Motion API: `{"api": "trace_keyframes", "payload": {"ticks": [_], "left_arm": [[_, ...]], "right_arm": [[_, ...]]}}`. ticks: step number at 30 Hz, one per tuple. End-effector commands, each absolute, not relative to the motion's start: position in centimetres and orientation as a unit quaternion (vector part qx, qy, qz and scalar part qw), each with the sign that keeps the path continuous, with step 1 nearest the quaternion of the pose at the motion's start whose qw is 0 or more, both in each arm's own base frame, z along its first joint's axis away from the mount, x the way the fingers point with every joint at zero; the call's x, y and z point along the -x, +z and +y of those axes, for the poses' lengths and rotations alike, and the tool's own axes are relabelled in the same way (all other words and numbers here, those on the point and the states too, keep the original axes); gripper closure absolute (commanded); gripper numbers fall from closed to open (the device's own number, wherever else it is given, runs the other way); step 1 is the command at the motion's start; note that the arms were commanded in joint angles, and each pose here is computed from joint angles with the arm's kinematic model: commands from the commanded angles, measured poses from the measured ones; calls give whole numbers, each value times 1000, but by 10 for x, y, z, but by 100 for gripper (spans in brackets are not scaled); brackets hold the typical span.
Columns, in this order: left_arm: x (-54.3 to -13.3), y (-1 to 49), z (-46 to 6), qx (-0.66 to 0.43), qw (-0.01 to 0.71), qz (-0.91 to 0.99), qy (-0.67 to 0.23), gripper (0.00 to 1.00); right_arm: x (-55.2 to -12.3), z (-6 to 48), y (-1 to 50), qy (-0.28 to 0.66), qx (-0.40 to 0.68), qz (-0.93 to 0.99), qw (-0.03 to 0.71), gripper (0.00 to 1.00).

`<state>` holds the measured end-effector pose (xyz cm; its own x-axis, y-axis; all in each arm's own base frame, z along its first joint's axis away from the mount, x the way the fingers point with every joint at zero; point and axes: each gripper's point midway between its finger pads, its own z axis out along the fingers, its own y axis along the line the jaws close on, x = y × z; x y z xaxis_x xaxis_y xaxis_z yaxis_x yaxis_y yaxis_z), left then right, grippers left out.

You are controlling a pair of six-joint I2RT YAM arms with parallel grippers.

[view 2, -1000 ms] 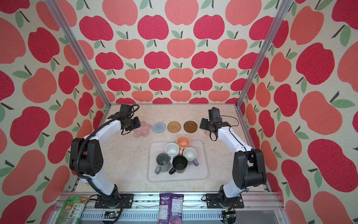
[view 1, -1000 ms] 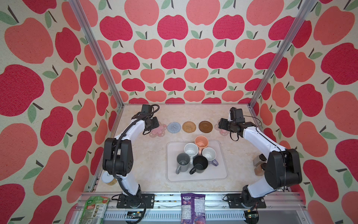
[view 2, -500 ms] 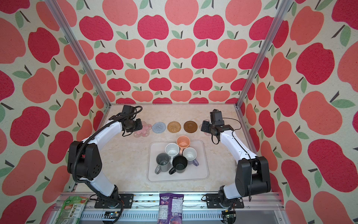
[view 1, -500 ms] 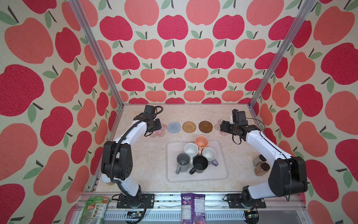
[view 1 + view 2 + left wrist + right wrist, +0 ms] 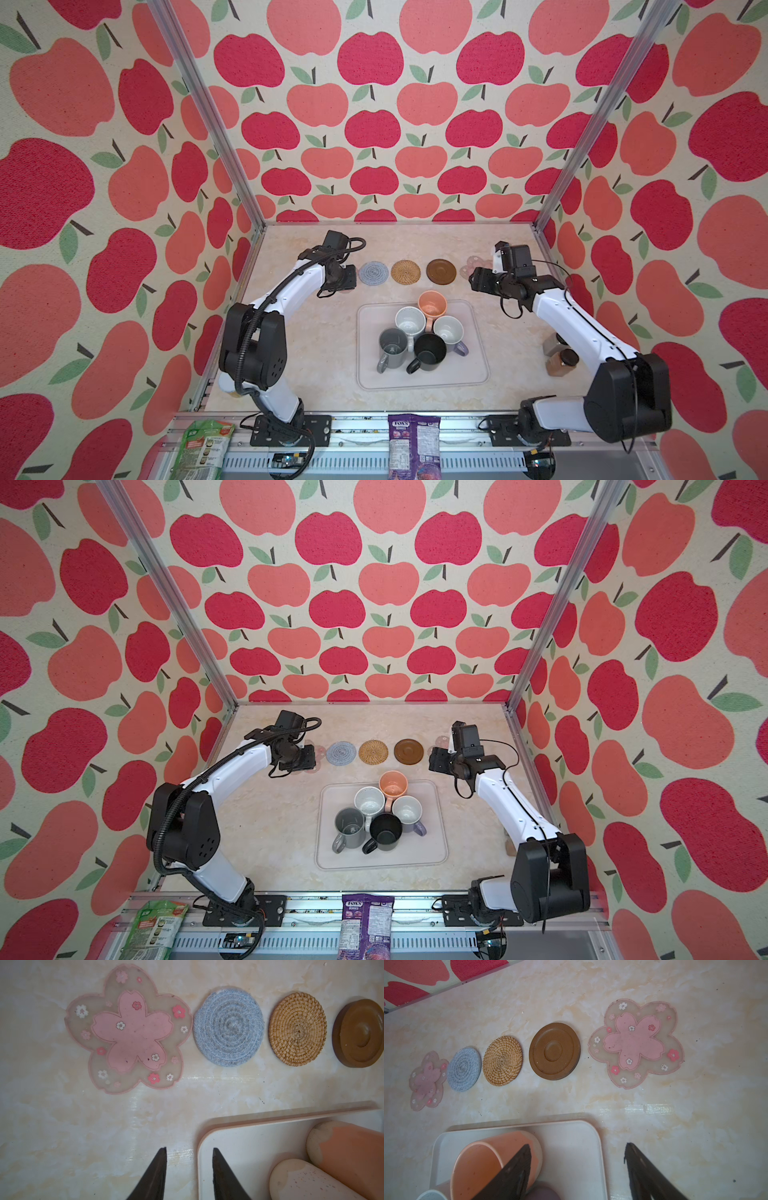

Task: Place cups on coasters
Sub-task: Pick up the cup from the tray.

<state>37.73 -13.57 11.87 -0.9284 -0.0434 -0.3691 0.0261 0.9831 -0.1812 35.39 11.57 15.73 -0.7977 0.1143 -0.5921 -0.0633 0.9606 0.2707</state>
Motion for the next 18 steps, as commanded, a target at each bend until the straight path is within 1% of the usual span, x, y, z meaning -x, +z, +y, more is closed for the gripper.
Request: {"api": "trace_keyframes", "payload": {"ticks": [1, 6, 11, 18], "left_arm": [[-354, 130, -142, -45, 172, 982, -68, 61], [-323, 136, -160, -100, 173, 979, -33, 60], [-295, 143, -159, -78, 179, 980, -37, 60], [-258, 159, -158, -77, 189, 977, -64, 59]], "right_arm": [[-334, 114, 145, 134, -11, 950, 282, 26], [-320, 120, 139, 149, -12, 950, 273, 27], [-303, 123, 141, 153, -11, 948, 280, 27], [-278, 125, 146, 166, -10, 940, 299, 27]]}}
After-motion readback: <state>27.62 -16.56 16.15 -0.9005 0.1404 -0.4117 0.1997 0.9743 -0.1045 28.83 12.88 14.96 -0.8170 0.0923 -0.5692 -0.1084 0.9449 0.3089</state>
